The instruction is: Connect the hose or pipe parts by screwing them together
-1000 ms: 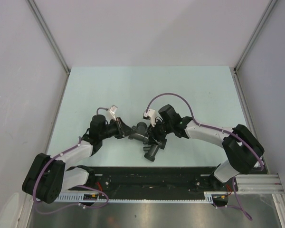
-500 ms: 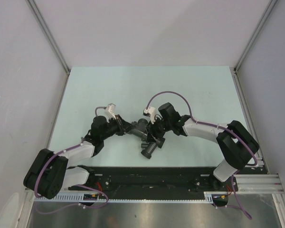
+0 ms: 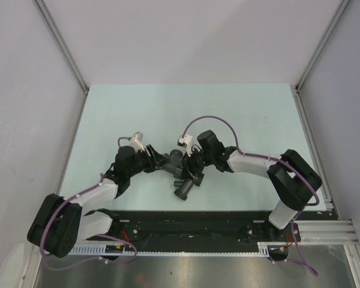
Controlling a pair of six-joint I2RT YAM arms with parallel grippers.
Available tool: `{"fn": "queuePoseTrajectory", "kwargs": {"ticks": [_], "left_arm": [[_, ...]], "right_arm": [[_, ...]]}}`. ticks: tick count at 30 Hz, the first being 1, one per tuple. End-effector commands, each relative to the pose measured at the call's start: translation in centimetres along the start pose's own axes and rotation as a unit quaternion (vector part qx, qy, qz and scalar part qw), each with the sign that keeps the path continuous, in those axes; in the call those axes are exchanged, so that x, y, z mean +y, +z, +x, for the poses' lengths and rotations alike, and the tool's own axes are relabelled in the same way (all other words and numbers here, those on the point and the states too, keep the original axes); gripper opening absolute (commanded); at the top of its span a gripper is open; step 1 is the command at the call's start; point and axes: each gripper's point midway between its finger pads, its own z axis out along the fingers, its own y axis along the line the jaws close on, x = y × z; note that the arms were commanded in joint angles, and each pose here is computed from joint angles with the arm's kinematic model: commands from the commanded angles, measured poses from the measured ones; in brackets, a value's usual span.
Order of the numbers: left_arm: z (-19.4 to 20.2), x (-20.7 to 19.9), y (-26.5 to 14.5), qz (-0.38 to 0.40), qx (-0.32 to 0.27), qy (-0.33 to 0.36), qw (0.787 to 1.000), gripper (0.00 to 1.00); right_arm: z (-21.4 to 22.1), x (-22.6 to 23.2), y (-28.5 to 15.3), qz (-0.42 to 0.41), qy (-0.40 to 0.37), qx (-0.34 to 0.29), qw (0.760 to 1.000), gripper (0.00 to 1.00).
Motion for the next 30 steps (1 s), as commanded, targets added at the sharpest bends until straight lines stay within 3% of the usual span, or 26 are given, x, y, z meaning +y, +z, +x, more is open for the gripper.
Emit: {"fn": "queuePoseTrajectory", "kwargs": {"ticks": [1, 8, 17, 18, 22, 25, 30], "left_arm": [[2.6, -2.8, -2.1, 0.022, 0.110, -0.032, 0.993, 0.56], [-3.5, -9.0, -3.0, 0.080, 0.055, -0.002, 0.995, 0.48], [-2.0, -7.4, -1.8, 0.058, 0.074, 0.000, 0.996, 0.22], [-1.8, -7.0, -2.0, 0.053, 0.068, 0.009, 0.996, 0.23], [-3.3, -5.3, -2.4, 0.024, 0.029, 0.014, 0.999, 0.52], [-4.3, -5.1, -2.4, 0.031, 0.032, 0.016, 0.999, 0.63], [-5.6, -6.5, -2.8, 0.055, 0.031, 0.037, 0.997, 0.68]], "right_arm": [[6.0, -1.5, 0.5, 0.045, 0.002, 0.086, 0.995, 0.00], [5.5, -1.1, 0.1, 0.039, -0.006, 0.081, 0.996, 0.00], [5.0, -1.1, -0.2, 0.044, -0.009, 0.073, 0.996, 0.00], [4.8, -1.1, -0.2, 0.043, -0.011, 0.072, 0.996, 0.00], [4.7, -1.2, -0.4, 0.044, -0.010, 0.070, 0.997, 0.00], [4.7, -1.5, -0.6, 0.047, -0.010, 0.071, 0.996, 0.00], [3.7, -2.8, -1.9, 0.067, -0.005, 0.058, 0.996, 0.00]]}}
